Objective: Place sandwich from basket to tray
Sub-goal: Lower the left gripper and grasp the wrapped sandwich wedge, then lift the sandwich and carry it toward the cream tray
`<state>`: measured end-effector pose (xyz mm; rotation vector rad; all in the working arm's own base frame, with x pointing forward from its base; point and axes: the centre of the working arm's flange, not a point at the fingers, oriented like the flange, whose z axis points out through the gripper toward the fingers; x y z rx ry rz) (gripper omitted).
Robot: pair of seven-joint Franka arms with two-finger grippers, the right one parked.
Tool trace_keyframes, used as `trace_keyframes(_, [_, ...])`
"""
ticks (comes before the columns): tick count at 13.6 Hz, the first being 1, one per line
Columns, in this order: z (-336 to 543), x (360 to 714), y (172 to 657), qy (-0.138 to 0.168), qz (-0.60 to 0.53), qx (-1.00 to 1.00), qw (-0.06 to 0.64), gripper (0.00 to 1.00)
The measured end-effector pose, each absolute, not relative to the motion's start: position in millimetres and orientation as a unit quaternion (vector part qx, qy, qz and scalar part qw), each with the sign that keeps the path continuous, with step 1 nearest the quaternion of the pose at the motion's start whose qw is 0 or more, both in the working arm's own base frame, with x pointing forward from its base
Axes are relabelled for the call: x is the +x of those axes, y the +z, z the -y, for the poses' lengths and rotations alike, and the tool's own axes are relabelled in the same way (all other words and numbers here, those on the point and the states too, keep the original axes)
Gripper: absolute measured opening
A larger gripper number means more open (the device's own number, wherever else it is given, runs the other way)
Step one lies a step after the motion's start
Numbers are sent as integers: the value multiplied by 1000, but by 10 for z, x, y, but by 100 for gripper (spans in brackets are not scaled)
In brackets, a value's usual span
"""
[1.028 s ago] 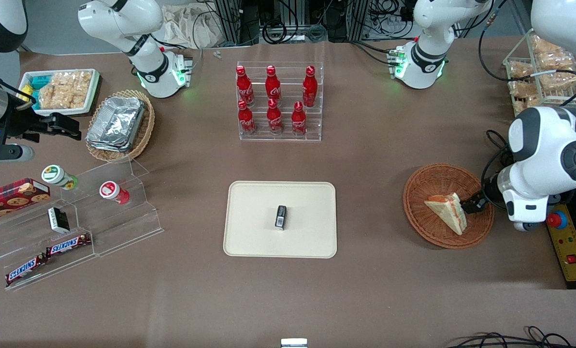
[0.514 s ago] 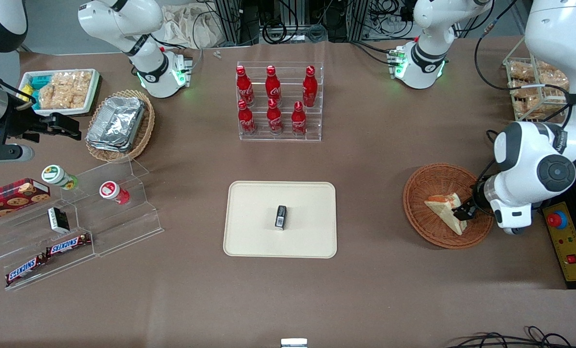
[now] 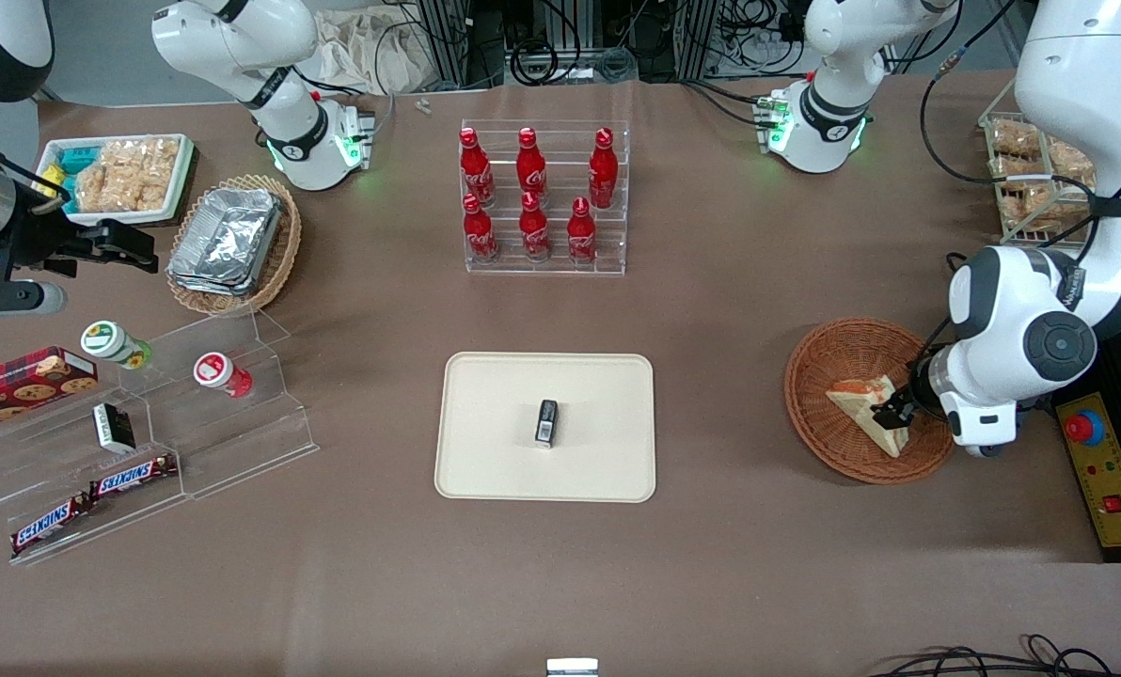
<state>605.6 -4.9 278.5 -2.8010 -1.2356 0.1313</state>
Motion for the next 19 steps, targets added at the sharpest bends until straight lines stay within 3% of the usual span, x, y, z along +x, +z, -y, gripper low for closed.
trace_keyframes(4, [80,5950,2587,40,394,-917,40,100])
trace_keyframes(6, [83,5943,2525,42,392,-918,40,94])
trace_keyframes(11, [84,5967,2525,31,403,-914,43,43])
trace_keyframes(13, [81,5996,2558,25,403,-914,44,34])
trace_keyframes(16, [53,6062,2698,21,404,-913,50,32])
trace_keyframes(19, [-20,6223,3212,42,406,-909,83,19])
